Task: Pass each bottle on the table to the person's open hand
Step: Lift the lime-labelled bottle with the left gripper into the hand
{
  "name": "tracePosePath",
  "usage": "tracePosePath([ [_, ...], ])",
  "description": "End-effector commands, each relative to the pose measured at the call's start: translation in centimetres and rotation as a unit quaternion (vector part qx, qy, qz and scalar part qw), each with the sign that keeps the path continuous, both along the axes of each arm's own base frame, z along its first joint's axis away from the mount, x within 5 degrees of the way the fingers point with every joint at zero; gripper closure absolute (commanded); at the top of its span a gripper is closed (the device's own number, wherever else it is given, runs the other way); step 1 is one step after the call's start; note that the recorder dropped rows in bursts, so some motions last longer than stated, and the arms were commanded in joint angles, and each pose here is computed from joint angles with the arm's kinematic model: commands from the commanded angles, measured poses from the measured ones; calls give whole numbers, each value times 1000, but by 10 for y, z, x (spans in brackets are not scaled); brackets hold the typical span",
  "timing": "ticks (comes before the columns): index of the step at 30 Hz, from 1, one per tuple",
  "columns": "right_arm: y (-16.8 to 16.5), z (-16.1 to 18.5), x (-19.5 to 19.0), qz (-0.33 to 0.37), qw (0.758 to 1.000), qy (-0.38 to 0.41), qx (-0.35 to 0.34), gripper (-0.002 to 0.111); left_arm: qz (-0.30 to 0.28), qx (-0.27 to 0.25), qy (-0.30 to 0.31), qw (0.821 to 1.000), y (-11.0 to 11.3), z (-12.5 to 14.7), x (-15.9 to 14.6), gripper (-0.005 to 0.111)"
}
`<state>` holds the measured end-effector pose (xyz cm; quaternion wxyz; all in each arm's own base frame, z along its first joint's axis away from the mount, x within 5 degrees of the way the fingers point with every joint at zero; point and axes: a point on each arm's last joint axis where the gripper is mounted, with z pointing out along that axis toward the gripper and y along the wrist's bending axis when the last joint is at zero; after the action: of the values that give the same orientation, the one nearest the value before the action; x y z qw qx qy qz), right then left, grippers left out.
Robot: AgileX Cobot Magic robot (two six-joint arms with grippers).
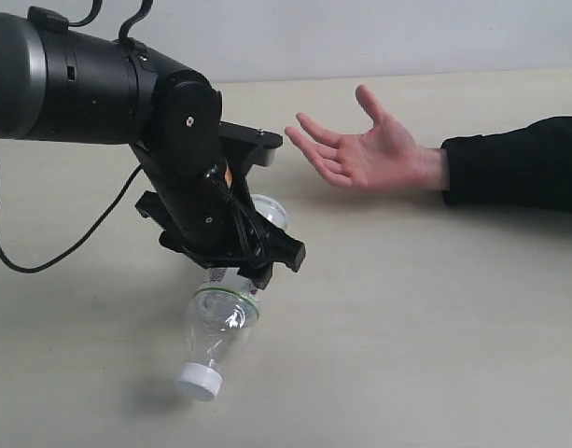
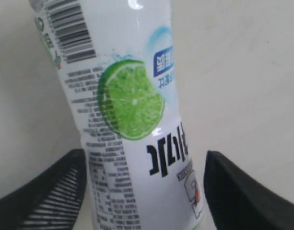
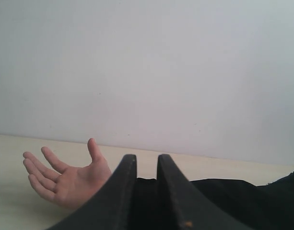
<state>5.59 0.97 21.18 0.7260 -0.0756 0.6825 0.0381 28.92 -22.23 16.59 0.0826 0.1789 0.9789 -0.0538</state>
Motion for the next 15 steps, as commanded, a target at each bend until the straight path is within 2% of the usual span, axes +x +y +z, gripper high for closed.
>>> tracePosePath([
  [1,-1,0,0,-5,1000,-6,0,91,15,-10,-4,1000,-1,3,2,40],
  [2,-1,0,0,-5,1000,-6,0,91,15,-10,-4,1000,-2,1,2,32],
  [4,-1,0,0,-5,1000,-6,0,91,14,-3,4,1000,-2,-6,3,25],
  [10,-1,0,0,-5,1000,-6,0,91,14,10,22,1000,-4,-27,5,28],
  [12,-1,0,0,-5,1000,-6,0,91,11,8,12,1000,-4,-27,7,39],
  [13,-1,0,0,-5,1000,-6,0,91,11,8,9,1000,-3,-24,7,55],
  [14,-1,0,0,-5,1000,-6,0,91,9,8,4,1000,-3,-22,8,64],
  [15,-1,0,0,-5,1000,-6,0,91,4,7,-8,1000,-4,-15,10,82],
])
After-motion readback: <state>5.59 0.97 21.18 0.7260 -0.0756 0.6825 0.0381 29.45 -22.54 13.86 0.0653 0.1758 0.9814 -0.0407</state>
